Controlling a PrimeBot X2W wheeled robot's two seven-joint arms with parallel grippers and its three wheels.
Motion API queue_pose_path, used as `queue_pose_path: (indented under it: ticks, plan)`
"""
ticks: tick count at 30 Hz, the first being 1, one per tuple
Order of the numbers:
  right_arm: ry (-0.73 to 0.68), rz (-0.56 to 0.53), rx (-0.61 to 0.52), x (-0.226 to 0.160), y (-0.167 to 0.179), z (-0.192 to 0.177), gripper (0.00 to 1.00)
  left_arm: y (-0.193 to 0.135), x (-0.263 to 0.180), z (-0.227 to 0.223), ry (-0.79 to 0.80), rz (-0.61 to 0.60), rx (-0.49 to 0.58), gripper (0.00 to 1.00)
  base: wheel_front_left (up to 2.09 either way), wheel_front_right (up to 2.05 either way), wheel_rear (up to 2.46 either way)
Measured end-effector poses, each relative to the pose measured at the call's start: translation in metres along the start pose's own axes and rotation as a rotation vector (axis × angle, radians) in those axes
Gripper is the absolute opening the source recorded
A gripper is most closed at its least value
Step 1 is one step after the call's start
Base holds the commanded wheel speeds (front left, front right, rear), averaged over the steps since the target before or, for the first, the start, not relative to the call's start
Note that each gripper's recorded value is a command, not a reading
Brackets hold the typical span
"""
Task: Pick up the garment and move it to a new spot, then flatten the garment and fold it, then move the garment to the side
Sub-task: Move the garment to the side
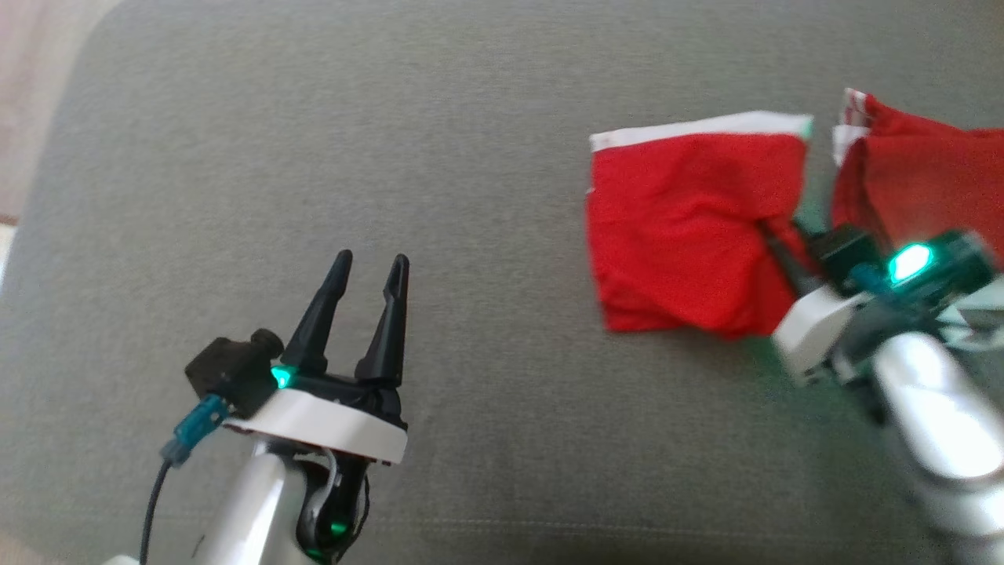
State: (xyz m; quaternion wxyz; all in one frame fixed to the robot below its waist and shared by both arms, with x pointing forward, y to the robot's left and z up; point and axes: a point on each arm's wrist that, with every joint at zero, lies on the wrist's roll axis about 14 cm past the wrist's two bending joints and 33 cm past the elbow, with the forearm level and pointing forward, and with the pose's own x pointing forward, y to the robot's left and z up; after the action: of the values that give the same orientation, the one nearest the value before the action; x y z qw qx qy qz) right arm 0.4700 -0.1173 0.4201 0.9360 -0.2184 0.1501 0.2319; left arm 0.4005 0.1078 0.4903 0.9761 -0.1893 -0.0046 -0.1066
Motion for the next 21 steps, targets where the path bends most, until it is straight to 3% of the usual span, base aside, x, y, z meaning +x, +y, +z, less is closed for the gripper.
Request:
queue_pose_path:
  ticks: [5,12,21]
  plan:
    - [0.090,-0.047,-0.147,-0.024,-0.060,-0.015,0.00,-0.007,0.010,-0.003,0.004,-0.031,-0.010,1.00,0.00,0.00,0.00]
    - [0.255,-0.149,-0.266,-0.058,-0.149,-0.038,0.00,-0.013,0.024,-0.008,0.010,-0.061,-0.017,1.00,0.00,0.00,0.00]
    - [0.458,-0.168,-0.275,-0.065,-0.177,-0.083,0.00,-0.004,0.030,-0.017,0.031,-0.046,-0.021,1.00,0.00,0.00,0.00]
